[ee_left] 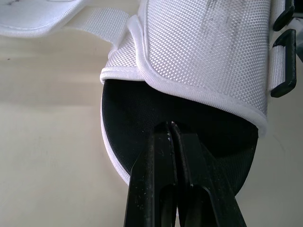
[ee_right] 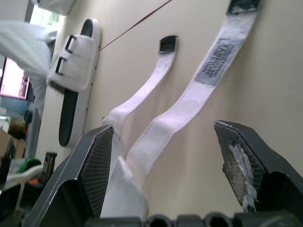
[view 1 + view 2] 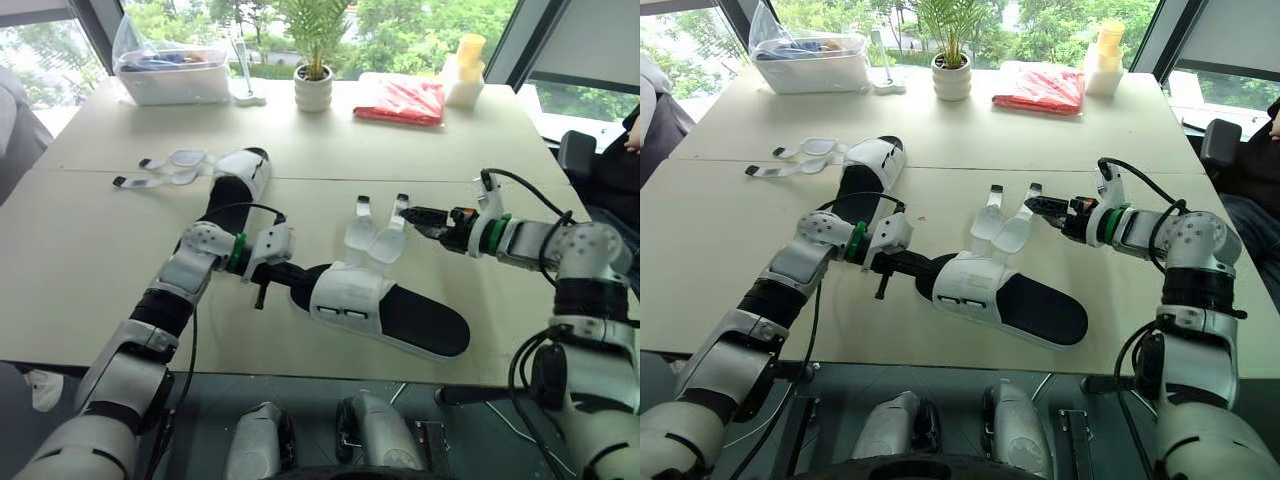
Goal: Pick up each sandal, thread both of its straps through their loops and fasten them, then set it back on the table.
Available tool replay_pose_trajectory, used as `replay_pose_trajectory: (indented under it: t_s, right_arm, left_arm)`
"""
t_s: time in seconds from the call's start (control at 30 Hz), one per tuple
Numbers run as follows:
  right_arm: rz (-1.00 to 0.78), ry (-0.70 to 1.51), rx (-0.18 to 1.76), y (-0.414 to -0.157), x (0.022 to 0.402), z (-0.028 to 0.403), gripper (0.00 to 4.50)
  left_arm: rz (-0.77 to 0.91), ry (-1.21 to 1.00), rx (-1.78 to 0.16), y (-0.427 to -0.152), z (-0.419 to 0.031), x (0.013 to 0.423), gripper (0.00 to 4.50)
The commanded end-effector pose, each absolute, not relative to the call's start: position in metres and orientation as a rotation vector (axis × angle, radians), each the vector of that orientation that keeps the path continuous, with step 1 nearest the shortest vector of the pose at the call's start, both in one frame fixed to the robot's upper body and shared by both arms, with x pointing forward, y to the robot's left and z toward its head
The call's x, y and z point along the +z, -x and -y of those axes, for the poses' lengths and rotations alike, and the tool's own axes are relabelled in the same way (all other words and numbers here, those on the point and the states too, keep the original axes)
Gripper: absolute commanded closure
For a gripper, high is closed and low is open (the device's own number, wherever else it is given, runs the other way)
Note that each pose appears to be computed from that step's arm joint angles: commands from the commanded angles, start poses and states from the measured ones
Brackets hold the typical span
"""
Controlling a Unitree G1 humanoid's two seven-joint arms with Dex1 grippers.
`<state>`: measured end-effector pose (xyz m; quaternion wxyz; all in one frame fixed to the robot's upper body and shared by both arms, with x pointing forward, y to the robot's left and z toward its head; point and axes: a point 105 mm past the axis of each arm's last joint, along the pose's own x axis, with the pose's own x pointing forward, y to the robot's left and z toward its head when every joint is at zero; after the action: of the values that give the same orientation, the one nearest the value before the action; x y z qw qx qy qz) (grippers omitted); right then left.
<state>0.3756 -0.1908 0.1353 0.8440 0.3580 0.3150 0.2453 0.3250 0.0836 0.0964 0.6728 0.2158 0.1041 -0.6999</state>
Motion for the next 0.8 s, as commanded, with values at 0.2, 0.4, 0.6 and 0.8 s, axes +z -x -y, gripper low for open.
replay_pose_trajectory:
  t_s: [0.2,0.4,0.6,0.8]
  right_arm:
    - [-0.686,-0.849,0.519,-0.397,0.137,0.173,0.88]
    - [-0.605,-0.908,0.476,-0.418,0.140,0.167,2.73]
    - [-0.576,-0.929,0.446,-0.423,0.137,0.173,4.47]
    - [-0.496,-0.802,0.508,-0.422,0.150,0.177,4.47]
  left_arm:
    - [-0.280,-0.495,-1.547,-0.321,-0.089,0.085,4.40]
    - [-0.270,-0.496,-1.530,-0.321,-0.091,0.090,4.50]
    - [-0.274,-0.500,-1.528,-0.319,-0.093,0.091,4.50]
    - [-0.273,-0.498,-1.533,-0.319,-0.092,0.092,4.50]
